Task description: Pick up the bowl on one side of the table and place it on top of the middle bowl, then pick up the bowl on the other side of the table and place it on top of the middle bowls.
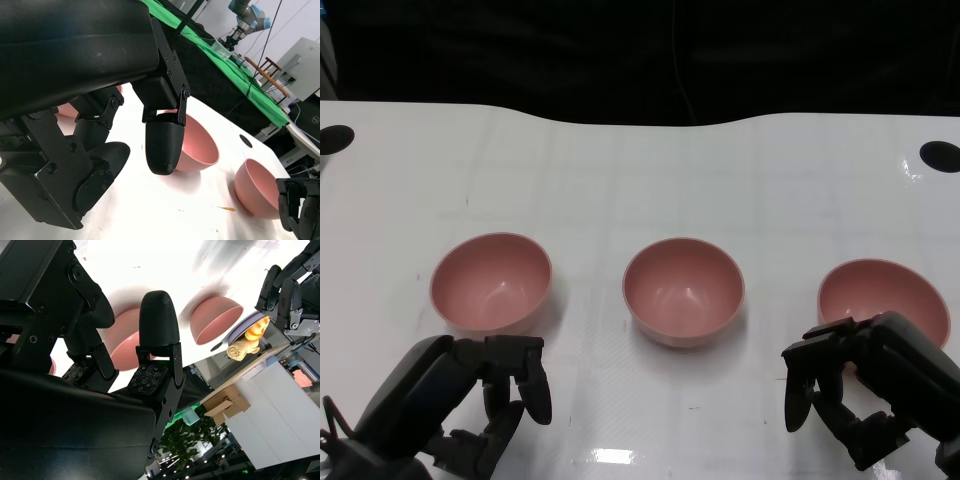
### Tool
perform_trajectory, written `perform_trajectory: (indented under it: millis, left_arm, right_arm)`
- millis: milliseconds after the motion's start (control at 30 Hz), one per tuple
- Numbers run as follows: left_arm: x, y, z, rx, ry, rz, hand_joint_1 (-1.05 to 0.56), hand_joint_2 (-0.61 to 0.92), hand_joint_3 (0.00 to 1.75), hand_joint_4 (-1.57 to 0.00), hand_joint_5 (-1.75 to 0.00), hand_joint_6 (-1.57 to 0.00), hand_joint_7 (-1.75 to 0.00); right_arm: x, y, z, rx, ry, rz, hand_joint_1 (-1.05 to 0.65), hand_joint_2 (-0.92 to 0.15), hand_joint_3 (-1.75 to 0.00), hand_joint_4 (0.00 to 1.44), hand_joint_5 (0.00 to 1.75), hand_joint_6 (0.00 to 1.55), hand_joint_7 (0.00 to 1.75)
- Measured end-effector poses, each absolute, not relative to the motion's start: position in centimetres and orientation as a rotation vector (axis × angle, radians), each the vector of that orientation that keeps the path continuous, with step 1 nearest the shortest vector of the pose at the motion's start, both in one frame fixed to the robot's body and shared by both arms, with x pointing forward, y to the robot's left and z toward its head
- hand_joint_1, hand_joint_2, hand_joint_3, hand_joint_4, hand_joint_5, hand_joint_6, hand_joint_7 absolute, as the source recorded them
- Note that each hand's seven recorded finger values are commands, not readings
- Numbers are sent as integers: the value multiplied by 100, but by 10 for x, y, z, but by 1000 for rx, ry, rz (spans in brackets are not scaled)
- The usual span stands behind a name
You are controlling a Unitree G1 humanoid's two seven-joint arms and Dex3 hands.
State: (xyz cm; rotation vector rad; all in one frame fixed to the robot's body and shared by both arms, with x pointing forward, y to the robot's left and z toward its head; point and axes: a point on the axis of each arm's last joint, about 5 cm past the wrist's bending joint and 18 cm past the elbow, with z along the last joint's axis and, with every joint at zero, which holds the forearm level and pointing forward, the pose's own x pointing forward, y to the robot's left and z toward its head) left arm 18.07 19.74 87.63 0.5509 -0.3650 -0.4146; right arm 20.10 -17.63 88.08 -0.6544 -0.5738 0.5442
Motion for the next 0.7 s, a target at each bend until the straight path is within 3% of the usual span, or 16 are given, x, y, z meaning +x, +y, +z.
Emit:
perform_trajectory:
  millis: [500, 700]
  left_arm:
    - [181, 197, 876, 555, -360, -416, 8, 23, 153, -88, -161, -88, -129]
    - [181, 198, 875, 554, -362, -412, 6, 31, 137, -85, -151, -86, -112]
  right_arm:
    - [201, -176, 881, -655, -574, 545, 24, -8, -161, 104, 157, 103, 114]
    - [201, -176, 881, -655, -574, 546, 25, -8, -160, 104, 157, 103, 113]
